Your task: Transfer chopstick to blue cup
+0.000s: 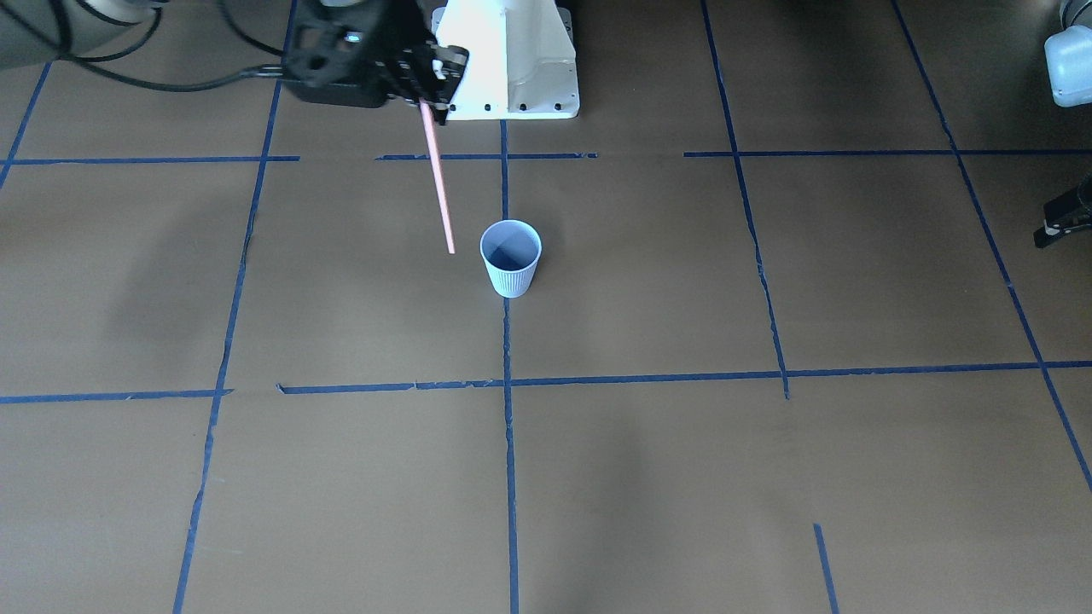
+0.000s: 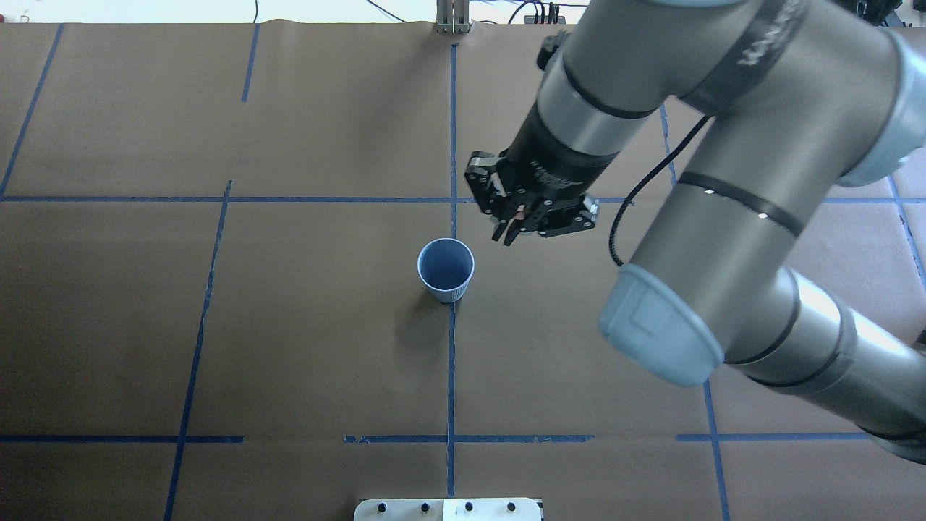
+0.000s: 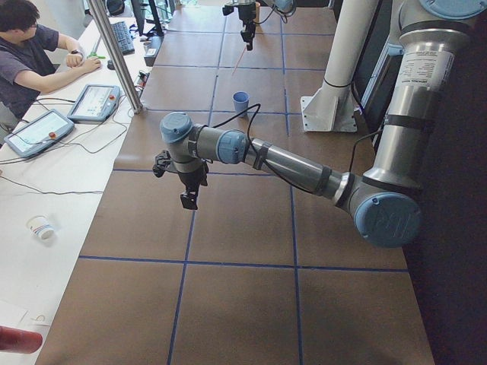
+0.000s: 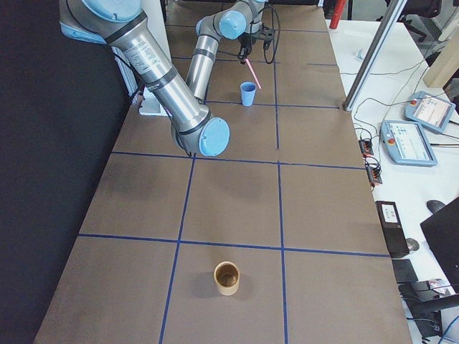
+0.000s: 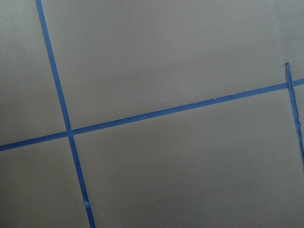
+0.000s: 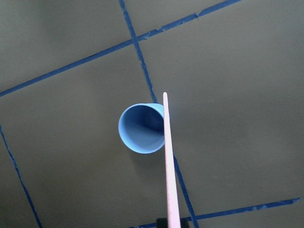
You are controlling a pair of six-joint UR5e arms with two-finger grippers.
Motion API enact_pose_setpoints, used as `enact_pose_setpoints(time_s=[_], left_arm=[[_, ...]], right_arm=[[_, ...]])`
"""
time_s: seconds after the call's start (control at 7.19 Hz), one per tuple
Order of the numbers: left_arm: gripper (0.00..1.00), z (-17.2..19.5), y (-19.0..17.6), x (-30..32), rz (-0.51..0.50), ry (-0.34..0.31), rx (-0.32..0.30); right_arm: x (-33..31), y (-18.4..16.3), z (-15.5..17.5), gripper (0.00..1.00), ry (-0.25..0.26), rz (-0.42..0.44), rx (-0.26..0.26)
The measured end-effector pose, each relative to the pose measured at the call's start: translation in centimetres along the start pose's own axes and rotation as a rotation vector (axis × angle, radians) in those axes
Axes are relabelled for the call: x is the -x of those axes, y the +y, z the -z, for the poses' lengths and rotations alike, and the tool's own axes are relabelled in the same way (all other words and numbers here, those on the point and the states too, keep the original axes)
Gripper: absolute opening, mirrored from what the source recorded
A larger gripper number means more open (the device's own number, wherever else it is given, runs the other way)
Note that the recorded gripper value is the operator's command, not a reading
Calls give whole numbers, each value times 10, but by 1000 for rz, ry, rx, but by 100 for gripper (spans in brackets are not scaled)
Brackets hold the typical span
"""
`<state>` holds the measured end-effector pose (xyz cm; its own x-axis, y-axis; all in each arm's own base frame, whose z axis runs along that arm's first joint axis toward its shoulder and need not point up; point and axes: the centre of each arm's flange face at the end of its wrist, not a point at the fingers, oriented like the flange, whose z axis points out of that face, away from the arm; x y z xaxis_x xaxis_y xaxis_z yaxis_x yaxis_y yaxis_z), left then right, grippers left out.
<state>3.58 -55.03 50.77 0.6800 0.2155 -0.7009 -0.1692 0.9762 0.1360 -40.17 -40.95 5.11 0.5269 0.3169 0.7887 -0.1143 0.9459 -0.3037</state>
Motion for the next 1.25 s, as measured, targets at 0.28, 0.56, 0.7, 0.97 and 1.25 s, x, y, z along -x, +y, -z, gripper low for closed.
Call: enact_pose_setpoints(time_s=[0.28, 0.56, 0.7, 0.97, 1.25], left_arm=[[100, -1, 1, 4, 5, 2, 0], [100, -1, 1, 6, 8, 2, -1], [100, 0, 1, 6, 8, 2, -3], [100, 1, 1, 6, 9, 2, -4], [100, 0, 1, 7, 11, 1, -2]], right_arm=[[28, 37, -46, 0, 29, 16, -9], [31, 47, -68, 5, 52, 17, -6], [32, 46, -75, 44, 60, 16, -7], [33, 36, -83, 100, 46, 19, -17], [30, 21, -81, 100, 39, 13, -39]])
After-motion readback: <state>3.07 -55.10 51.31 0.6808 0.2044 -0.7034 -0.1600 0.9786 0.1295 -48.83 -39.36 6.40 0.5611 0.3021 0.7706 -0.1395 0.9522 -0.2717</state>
